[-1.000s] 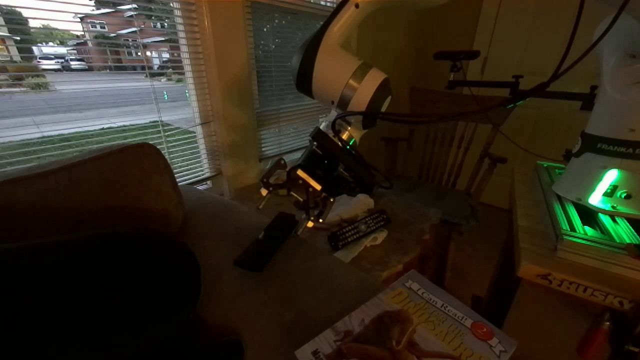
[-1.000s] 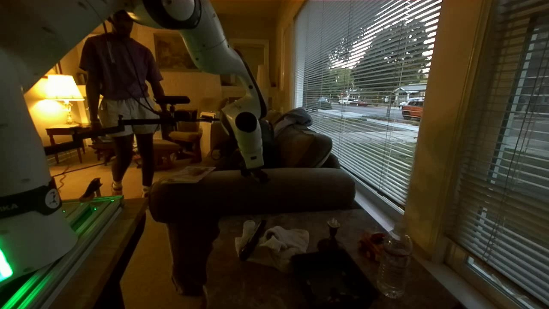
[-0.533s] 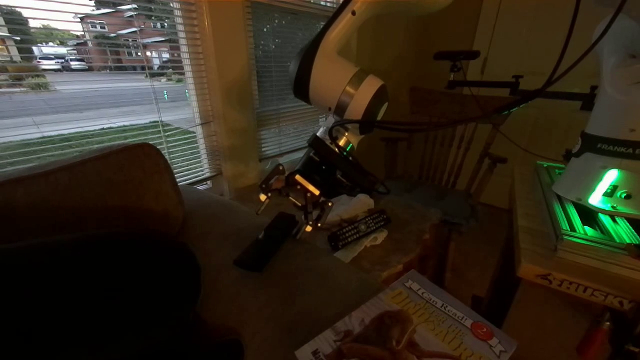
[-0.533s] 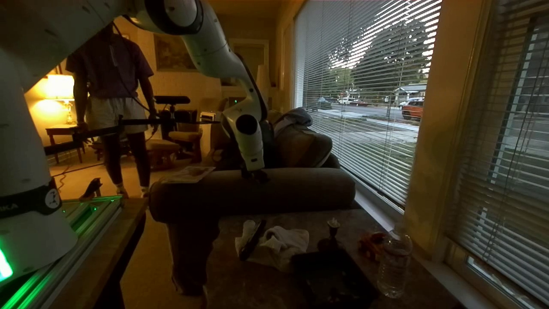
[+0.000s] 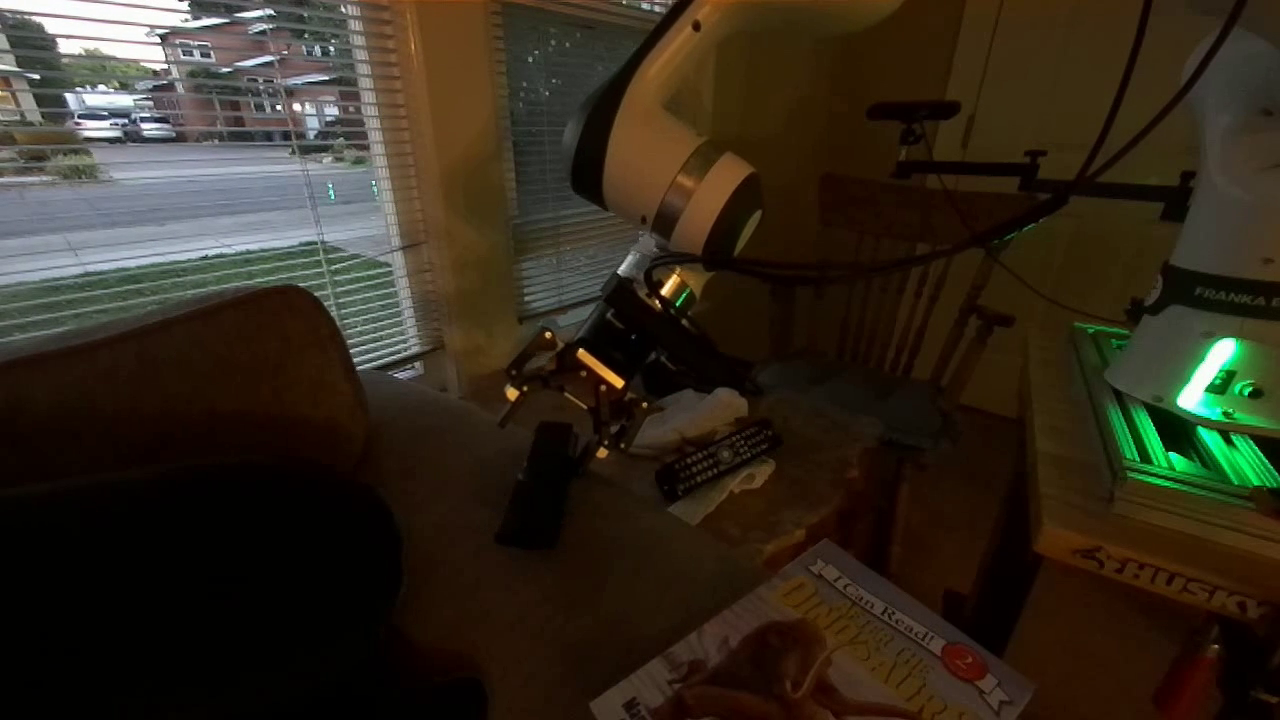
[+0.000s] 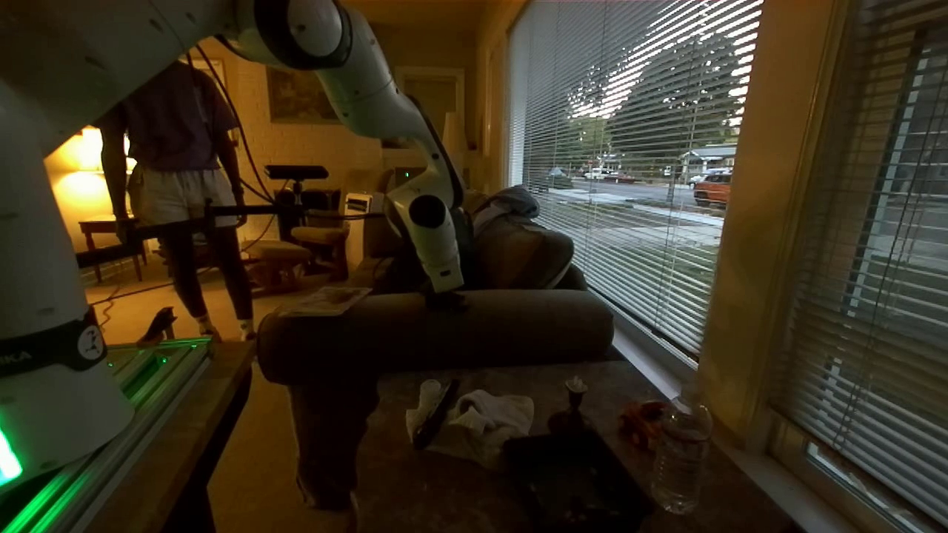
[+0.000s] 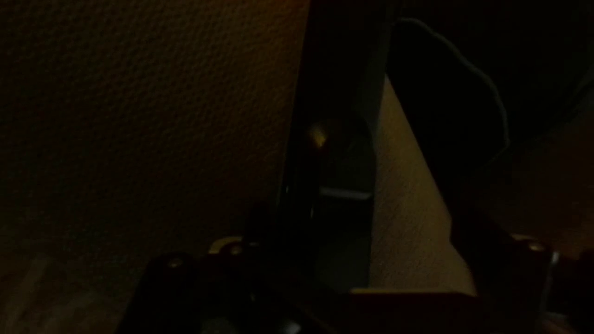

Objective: Remove the remote on the handle of the couch and push it onto the couch

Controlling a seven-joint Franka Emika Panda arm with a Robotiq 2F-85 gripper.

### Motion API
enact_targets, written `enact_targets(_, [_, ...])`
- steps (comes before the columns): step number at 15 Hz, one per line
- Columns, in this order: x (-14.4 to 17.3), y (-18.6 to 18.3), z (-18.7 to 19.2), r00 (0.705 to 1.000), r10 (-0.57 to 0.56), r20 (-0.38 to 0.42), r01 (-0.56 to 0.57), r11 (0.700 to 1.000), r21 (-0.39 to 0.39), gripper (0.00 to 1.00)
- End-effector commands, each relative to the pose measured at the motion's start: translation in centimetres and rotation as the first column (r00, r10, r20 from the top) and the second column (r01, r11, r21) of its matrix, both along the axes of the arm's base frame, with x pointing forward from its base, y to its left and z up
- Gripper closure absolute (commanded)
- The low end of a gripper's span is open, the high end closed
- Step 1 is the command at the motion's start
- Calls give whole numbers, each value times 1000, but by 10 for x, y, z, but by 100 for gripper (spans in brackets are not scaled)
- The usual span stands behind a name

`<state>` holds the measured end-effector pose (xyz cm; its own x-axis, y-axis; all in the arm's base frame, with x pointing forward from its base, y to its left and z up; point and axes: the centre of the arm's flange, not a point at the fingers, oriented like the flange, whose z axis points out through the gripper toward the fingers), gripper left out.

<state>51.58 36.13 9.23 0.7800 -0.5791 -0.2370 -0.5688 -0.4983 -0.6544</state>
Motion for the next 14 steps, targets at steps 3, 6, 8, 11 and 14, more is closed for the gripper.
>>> enact_targets(3, [9,13,1,995,13,104,-10,1000,-27,0])
enact_targets(6, [13,14,6,989,18,146,-16,1000,-18,0])
enact_targets(8, [16,15,10,984,21,175,-20,1000,-11,0])
enact_targets(11, [20,18,17,976,26,216,-27,1000,-1,0])
enact_targets(14, [23,25,26,967,51,249,-52,999,-1,0])
